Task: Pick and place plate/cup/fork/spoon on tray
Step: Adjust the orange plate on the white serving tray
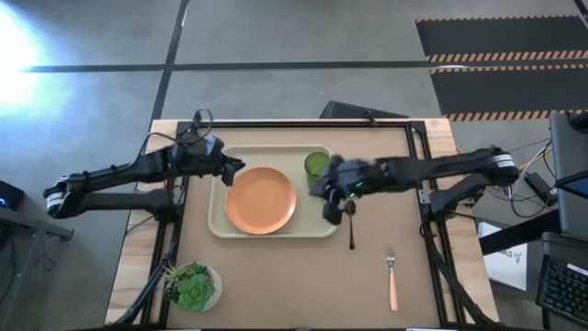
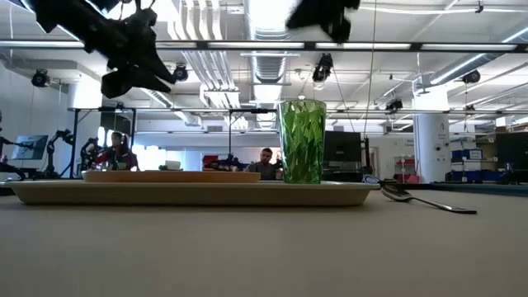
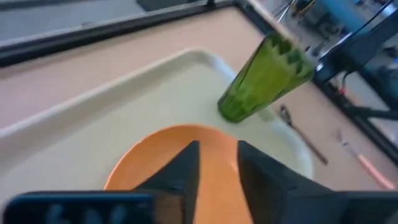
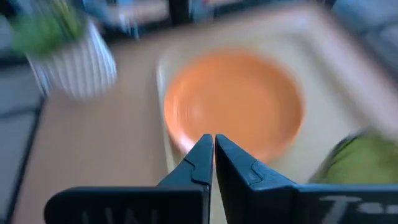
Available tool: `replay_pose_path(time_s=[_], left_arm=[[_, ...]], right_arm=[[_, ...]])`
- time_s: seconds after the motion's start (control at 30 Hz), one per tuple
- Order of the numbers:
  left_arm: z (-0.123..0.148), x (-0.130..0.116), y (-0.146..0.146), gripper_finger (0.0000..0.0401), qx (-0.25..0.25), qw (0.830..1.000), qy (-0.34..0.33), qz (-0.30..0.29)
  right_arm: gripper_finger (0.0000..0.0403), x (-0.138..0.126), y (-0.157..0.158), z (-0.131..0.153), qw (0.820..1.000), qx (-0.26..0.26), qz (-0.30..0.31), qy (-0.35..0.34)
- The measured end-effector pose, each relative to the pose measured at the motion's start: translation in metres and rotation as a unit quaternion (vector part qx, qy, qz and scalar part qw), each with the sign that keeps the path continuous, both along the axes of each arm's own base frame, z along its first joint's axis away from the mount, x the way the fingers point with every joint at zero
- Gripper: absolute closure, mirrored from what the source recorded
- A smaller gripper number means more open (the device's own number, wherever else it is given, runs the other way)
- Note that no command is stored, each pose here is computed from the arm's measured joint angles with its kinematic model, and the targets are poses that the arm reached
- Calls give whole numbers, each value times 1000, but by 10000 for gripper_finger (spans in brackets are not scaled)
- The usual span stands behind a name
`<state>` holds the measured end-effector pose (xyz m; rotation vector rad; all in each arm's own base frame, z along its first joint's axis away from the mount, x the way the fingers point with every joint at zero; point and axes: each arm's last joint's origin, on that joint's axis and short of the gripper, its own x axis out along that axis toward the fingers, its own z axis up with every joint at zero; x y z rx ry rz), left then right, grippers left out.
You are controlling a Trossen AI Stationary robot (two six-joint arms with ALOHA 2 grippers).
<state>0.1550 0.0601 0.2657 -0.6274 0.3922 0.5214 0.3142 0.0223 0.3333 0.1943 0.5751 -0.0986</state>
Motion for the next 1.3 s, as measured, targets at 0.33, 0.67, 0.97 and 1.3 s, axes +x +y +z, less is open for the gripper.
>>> replay_pose_path(time_s=[0.33,0.67,0.97,1.3], left_arm=[[-39,37,0,400,-41,993,108,-29],[-75,84,1,401,-55,990,121,-50],[-95,108,6,401,-73,982,165,-60],[-85,110,6,401,-64,985,149,-60]], right_arm=[[394,-61,-7,90,987,-56,1,-151],[394,-63,-7,84,988,-63,4,-141],[394,-54,-6,73,992,-66,7,-107],[394,-54,-6,73,992,-69,10,-106]])
